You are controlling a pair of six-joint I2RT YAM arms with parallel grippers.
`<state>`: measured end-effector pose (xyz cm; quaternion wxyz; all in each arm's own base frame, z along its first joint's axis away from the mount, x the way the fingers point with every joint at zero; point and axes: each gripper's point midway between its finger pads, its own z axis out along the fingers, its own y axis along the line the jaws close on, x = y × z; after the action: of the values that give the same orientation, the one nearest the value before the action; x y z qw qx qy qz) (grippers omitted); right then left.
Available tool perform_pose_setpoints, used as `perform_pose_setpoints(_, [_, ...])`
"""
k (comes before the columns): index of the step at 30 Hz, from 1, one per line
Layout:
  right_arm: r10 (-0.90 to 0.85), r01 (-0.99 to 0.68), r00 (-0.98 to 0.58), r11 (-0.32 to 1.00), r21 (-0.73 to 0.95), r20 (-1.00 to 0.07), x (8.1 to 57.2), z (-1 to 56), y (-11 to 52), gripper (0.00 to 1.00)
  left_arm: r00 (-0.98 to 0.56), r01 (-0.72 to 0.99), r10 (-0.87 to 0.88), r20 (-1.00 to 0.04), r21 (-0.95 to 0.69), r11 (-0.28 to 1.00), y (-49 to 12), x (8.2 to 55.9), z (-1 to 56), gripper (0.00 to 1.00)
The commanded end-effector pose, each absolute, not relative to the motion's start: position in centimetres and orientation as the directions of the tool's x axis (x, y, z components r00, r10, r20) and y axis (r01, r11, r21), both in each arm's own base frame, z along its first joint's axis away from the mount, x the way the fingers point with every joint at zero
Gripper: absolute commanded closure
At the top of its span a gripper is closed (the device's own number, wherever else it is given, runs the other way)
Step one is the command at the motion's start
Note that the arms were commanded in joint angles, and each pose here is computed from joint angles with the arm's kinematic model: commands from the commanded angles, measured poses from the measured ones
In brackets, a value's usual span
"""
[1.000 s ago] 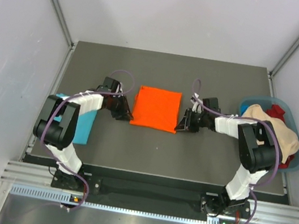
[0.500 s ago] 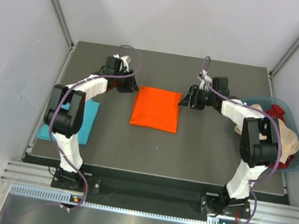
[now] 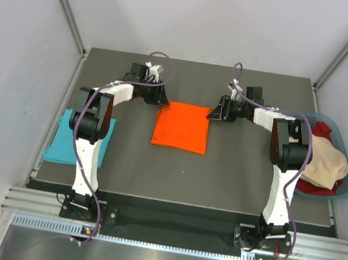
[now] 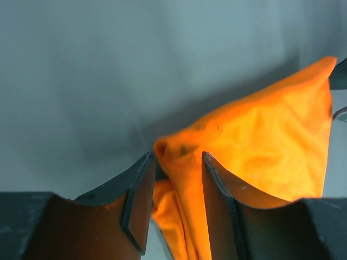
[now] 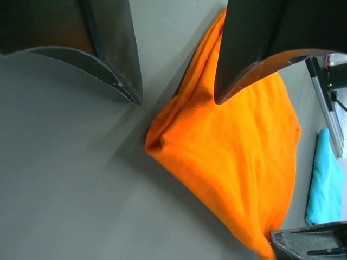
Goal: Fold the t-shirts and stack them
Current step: Fold the tshirt
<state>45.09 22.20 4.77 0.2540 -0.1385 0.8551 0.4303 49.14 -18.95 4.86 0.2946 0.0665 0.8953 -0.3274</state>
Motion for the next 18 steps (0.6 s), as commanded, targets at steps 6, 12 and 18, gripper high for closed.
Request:
perform_pose_setpoints(6, [-0.023, -0.574, -0.749, 0.521, 0.632, -0.662, 48.2, 7.0, 23.5, 0.57, -0.765, 0.430, -0.015, -0.643, -0.529, 0.732, -19.9, 50.9, 6.1, 0.56])
perform_pose_setpoints(12, [0.005, -0.601, -0.719, 0.498, 0.626, -0.695, 49.3, 7.7, 24.1, 0.66, -0.756, 0.437, -0.017, -0.654, -0.524, 0.731, -19.8, 51.5, 6.3, 0.58])
perform_pose_setpoints(18, [0.013, -0.601, -0.722, 0.484, 0.636, -0.692, 49.6, 7.6, 24.7, 0.73, -0.752, 0.441, -0.029, -0.659, -0.535, 0.721, -19.9, 51.8, 6.3, 0.58])
